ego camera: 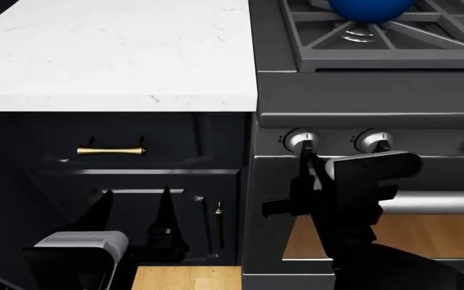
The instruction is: Pick the kettle from the counter and place it on a stove burner. Then turn the burner on.
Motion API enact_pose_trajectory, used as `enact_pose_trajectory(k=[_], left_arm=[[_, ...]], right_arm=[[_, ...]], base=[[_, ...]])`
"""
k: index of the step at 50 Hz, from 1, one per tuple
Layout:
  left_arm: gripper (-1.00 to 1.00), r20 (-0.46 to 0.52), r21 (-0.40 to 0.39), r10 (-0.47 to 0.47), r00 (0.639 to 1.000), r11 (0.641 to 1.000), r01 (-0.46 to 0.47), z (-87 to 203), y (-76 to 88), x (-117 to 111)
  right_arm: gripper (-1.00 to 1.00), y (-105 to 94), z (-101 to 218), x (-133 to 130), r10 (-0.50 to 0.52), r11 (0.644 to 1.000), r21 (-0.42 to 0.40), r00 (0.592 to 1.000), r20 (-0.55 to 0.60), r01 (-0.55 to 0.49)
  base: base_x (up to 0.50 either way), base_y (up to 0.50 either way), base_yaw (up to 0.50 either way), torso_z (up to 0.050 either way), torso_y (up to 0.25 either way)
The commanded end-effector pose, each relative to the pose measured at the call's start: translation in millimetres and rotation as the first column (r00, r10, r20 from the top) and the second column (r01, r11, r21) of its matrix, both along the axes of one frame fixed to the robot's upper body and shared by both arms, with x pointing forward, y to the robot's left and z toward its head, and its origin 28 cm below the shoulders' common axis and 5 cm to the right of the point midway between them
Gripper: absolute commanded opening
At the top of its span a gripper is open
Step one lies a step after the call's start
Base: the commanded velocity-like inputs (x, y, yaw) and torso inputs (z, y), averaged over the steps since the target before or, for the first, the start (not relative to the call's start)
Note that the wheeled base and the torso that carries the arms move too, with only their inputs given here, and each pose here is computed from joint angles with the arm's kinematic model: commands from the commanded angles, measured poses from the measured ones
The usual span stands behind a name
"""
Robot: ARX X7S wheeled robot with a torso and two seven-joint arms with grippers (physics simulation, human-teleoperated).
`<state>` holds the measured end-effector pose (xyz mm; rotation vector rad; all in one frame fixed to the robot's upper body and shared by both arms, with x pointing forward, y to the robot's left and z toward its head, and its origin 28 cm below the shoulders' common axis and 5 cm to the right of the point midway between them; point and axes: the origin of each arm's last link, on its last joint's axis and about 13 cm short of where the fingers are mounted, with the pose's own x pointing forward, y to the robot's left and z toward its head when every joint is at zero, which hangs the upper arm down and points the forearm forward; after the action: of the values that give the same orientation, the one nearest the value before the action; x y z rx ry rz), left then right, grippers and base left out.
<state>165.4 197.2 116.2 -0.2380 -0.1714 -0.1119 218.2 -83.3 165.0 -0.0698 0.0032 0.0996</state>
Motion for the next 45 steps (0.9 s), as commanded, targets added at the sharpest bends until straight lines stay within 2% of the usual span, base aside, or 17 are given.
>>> enact_pose_trajectory(k=[1,2,5,17,31,35,45], left_arm=[[1.0,0.001,-0.003,0.0,1.0,1.0,0.0,-0.3,-0.8,0.0],[1.0,0.0,-0.003,-0.002,1.0,1.0,0.002,-0.4,-1.0,-0.2],[1.0,0.0,-0.006,-0.001,1.0,1.0,0.001,-0.7,-0.8,0.1],[1.0,0.003,-0.011,0.001,1.0,1.0,-0.001,-1.6,-0.7,0.0],[1.0,0.006,-0.013,0.005,1.0,1.0,-0.005,-1.4,-0.7,0.5],[1.0,0.006,-0.014,0.005,1.0,1.0,-0.005,-1.6,-0.7,0.3],[1.0,0.003,-0.018,0.006,1.0,1.0,-0.005,-2.3,-0.6,0.6]], right_arm=[[-1.0,4.6,0.2,1.0,0.066,0.991,-0.111,0.998,-0.024,-0.068],[-1.0,4.6,0.3,1.3,0.066,0.992,-0.108,0.997,-0.025,-0.068],[-1.0,4.9,0.7,2.6,0.075,0.98,-0.18,0.997,-0.033,-0.079],[-1.0,4.1,1.1,4.4,0.08,0.966,-0.242,0.995,-0.056,-0.092],[-1.0,6.5,-3.9,1.6,0.129,0.939,-0.306,0.986,-0.104,-0.155],[-1.0,7.7,-4.3,1.0,0.15,0.928,-0.328,0.983,-0.11,-0.179],[-1.0,6.1,-5.7,3.4,0.21,0.873,-0.423,0.97,-0.122,-0.242]], base=[[0.0,0.0,0.0,0.0,0.0],[0.0,0.0,0.0,0.0,-0.015],[0.0,0.0,0.0,0.0,0.0],[0.0,0.0,0.0,0.0,-0.002],[0.0,0.0,0.0,0.0,-0.004],[0.0,0.0,0.0,0.0,-0.005],[0.0,0.0,0.0,-0.002,-0.004]])
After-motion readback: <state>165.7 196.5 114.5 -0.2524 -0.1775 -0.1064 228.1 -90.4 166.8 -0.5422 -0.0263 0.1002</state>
